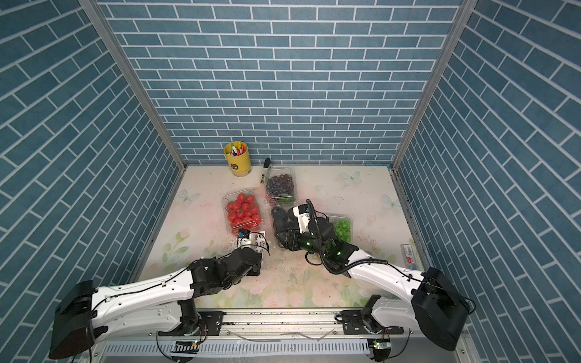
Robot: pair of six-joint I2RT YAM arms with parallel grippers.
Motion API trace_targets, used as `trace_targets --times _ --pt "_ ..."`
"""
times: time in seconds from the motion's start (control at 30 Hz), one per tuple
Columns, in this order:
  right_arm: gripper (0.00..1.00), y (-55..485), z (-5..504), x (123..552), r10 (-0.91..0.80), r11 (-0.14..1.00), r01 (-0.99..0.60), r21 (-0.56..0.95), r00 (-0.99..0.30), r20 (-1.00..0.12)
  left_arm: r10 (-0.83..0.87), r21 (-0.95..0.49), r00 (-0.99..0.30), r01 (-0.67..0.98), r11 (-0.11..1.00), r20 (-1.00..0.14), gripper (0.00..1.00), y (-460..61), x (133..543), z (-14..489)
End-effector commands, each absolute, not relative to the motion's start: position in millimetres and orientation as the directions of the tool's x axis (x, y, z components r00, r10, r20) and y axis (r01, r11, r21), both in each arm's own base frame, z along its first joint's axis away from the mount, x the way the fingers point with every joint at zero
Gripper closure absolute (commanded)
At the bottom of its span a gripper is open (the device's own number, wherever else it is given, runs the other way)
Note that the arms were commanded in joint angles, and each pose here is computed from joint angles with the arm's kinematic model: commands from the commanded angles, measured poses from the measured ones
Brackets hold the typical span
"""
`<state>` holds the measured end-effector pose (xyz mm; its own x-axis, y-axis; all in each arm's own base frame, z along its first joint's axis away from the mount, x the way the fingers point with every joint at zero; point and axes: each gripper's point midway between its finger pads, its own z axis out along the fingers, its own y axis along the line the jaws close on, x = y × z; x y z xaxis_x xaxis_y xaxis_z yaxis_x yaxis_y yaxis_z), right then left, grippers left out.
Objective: Label fruit boxes
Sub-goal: Pick up the label sticker from the center of the board.
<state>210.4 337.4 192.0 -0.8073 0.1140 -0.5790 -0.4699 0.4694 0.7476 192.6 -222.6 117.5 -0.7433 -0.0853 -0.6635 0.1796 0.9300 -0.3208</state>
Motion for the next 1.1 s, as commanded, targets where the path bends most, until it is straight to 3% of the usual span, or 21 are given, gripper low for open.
trace_targets --times 0.0,0.7,0.8,1.0,1.07 --pt "0.53 353.1 199.7 203.7 0.130 0.382 -0.454 0.805 -0.836 -0.533 -0.098 -0.357 -0.722 0.215 0.909 -0.685 0.76 -229.2 194.8 133.7" --pt "0.61 379.8 196.5 202.9 0.099 0.293 -0.464 0.836 -0.855 -0.510 -0.126 -0.449 -0.731 0.264 0.854 -0.670 0.76 -248.0 190.6 148.9" --pt "0.67 380.3 197.6 203.0 0.101 0.288 -0.465 0.837 -0.855 -0.509 -0.128 -0.455 -0.732 0.267 0.850 -0.669 0.76 -249.0 190.3 149.6" --pt "0.99 379.5 199.1 202.4 0.103 0.285 -0.468 0.836 -0.853 -0.512 -0.126 -0.456 -0.733 0.269 0.848 -0.668 0.75 -249.4 189.8 149.7" --pt "1.00 379.2 200.3 202.1 0.104 0.284 -0.469 0.836 -0.852 -0.513 -0.127 -0.456 -0.731 0.271 0.848 -0.670 0.74 -249.6 190.2 151.4"
